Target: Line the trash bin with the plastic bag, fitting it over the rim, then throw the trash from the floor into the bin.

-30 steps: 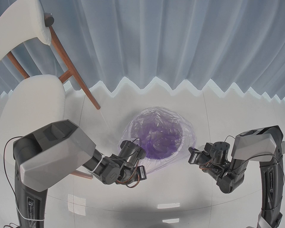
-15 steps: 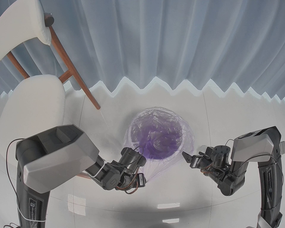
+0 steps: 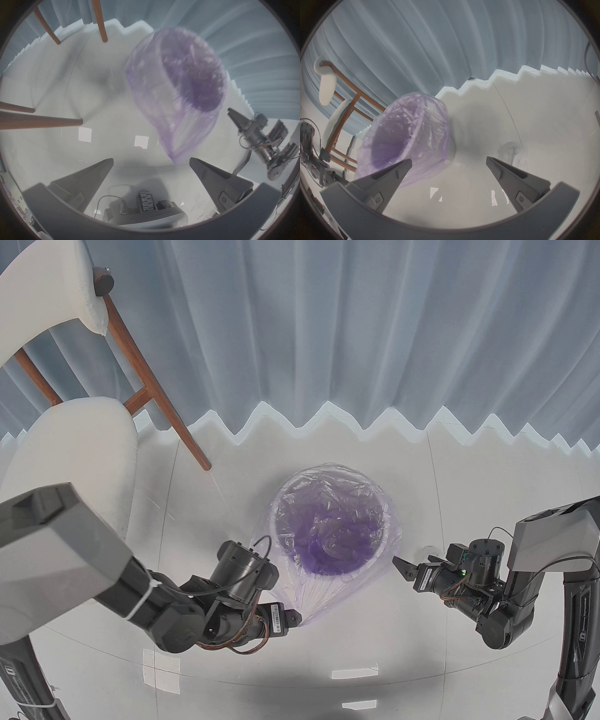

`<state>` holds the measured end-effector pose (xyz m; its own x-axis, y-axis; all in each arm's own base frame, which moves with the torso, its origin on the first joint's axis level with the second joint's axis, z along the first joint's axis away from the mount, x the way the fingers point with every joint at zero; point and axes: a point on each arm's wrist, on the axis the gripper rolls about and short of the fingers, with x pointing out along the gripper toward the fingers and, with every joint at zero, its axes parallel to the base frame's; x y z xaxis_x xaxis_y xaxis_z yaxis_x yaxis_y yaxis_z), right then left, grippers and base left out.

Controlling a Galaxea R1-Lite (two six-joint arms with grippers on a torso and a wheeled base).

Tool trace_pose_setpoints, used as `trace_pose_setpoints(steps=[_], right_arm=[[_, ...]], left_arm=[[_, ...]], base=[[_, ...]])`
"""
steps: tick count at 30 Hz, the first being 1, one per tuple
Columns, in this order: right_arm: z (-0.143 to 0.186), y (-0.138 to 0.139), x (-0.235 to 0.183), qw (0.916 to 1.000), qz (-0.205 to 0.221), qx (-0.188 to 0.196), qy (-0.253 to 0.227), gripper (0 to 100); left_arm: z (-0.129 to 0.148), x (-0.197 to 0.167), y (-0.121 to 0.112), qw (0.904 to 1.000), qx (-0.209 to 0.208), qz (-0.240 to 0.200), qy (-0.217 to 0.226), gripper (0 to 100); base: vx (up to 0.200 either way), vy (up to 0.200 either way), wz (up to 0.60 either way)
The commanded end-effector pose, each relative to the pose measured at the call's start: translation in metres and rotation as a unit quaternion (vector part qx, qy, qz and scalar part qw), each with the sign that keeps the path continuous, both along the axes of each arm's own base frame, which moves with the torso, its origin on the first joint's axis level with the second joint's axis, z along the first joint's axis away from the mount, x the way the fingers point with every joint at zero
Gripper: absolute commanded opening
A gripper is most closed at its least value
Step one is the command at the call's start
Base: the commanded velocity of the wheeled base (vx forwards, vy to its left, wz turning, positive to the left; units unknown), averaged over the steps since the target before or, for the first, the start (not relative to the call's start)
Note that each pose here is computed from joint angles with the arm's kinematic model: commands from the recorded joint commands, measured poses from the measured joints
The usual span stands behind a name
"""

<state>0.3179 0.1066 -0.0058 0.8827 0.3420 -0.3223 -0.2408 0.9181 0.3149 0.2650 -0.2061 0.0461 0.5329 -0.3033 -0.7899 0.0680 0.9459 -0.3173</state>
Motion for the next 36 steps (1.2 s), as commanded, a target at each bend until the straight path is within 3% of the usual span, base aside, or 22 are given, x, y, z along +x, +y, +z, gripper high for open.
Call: trace_pose_setpoints(steps=[1, 7, 8, 10, 12, 15, 16, 17, 18, 20, 26, 27, 30, 36], right_arm=[[0.017, -0.007, 0.006, 0.9996, 0.001, 0.014, -0.026, 100], [0.020, -0.007, 0.009, 0.9992, 0.000, 0.017, -0.037, 100], [0.024, -0.007, 0.008, 0.9989, 0.000, 0.018, -0.043, 100], [0.026, -0.007, 0.007, 0.9988, 0.000, 0.019, -0.045, 100], [0.027, -0.005, 0.005, 0.9989, 0.004, 0.018, -0.043, 100], [0.026, -0.004, 0.006, 0.9989, 0.004, 0.019, -0.042, 100], [0.026, -0.004, 0.006, 0.9989, 0.004, 0.019, -0.042, 100], [0.026, -0.005, 0.008, 0.9989, 0.003, 0.019, -0.044, 100], [0.026, -0.005, 0.008, 0.9989, 0.003, 0.019, -0.044, 100], [0.028, -0.006, 0.011, 0.9985, -0.001, 0.024, -0.049, 100], [0.028, -0.006, 0.016, 0.9982, -0.007, 0.031, -0.052, 100], [0.024, -0.007, 0.019, 0.9983, -0.011, 0.029, -0.050, 100], [0.016, -0.007, 0.029, 0.9981, -0.021, 0.024, -0.053, 100], [-0.007, 0.000, 0.048, 0.9964, -0.052, 0.016, -0.065, 100]], left_arm=[[0.037, -0.023, 0.018, 0.9983, -0.039, 0.003, -0.043, 100], [0.007, -0.024, -0.002, 0.9982, -0.040, 0.003, -0.044, 100], [0.004, -0.017, -0.005, 0.9953, -0.043, 0.023, -0.084, 100], [0.005, -0.016, -0.005, 0.9929, -0.049, 0.029, -0.104, 100], [0.008, -0.018, -0.003, 0.9907, -0.060, 0.030, -0.119, 100], [0.051, -0.024, 0.009, 0.9761, -0.113, 0.036, -0.182, 100], [0.051, -0.024, 0.009, 0.9761, -0.113, 0.036, -0.182, 100], [0.096, -0.024, 0.029, 0.9555, -0.163, 0.045, -0.241, 100], [0.096, -0.024, 0.029, 0.9555, -0.163, 0.045, -0.241, 100], [0.151, -0.028, 0.055, 0.9264, -0.216, 0.010, -0.309, 100], [0.221, -0.069, 0.104, 0.8673, -0.279, -0.007, -0.412, 100], [0.225, -0.073, 0.109, 0.8636, -0.283, -0.014, -0.417, 100], [0.222, -0.074, 0.113, 0.8644, -0.282, -0.028, -0.415, 100], [0.228, -0.070, 0.120, 0.8598, -0.278, -0.015, -0.428, 100]], base=[[0.000, 0.000, 0.00], [0.000, 0.000, 0.00], [0.000, 0.000, 0.00], [0.000, 0.000, 0.00], [0.000, 0.000, 0.00], [0.000, 0.000, 0.00], [0.000, 0.000, 0.00], [0.000, 0.000, 0.00], [0.000, 0.000, 0.00], [0.000, 0.000, 0.00], [0.000, 0.000, 0.00], [0.000, 0.000, 0.00], [0.000, 0.000, 0.00], [0.000, 0.000, 0.00]])
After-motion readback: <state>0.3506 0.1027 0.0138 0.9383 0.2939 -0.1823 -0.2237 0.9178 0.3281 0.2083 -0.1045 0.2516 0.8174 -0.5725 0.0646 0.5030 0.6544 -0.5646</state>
